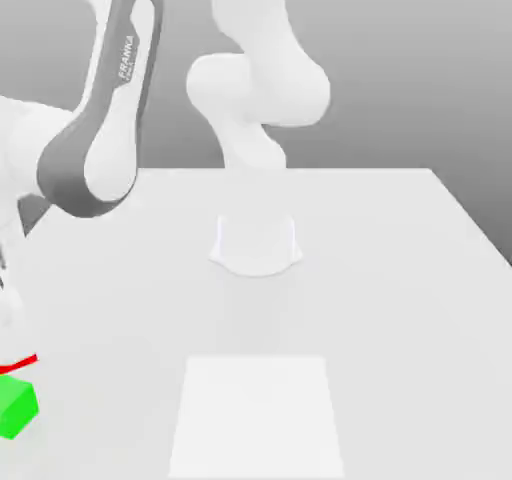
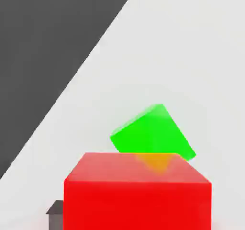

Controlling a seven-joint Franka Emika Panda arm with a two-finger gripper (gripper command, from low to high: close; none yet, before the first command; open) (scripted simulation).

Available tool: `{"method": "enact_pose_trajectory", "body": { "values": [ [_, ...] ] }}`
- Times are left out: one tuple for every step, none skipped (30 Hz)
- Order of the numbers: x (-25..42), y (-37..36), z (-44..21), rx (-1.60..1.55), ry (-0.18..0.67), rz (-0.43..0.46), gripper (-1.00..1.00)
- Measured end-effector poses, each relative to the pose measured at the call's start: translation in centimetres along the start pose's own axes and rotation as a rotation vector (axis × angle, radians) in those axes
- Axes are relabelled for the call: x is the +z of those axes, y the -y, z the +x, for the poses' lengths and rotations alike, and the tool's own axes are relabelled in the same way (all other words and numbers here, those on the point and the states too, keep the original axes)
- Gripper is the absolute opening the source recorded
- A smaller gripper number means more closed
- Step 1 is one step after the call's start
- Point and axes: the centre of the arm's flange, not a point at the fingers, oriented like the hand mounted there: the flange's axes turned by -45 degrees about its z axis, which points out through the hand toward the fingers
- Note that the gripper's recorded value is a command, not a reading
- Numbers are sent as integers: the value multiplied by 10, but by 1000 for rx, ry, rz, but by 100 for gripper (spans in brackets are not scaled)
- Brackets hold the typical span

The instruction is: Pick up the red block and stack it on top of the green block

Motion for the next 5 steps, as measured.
{"method": "enact_pose_trajectory", "body": {
  "values": [
    [14,-2,1,2,0,0,-100],
    [22,-3,1,3,0,-1,100],
    [22,-3,1,3,0,-1,100],
    [22,-3,1,3,0,-1,100],
    [22,-3,1,3,0,-1,100]
  ]
}}
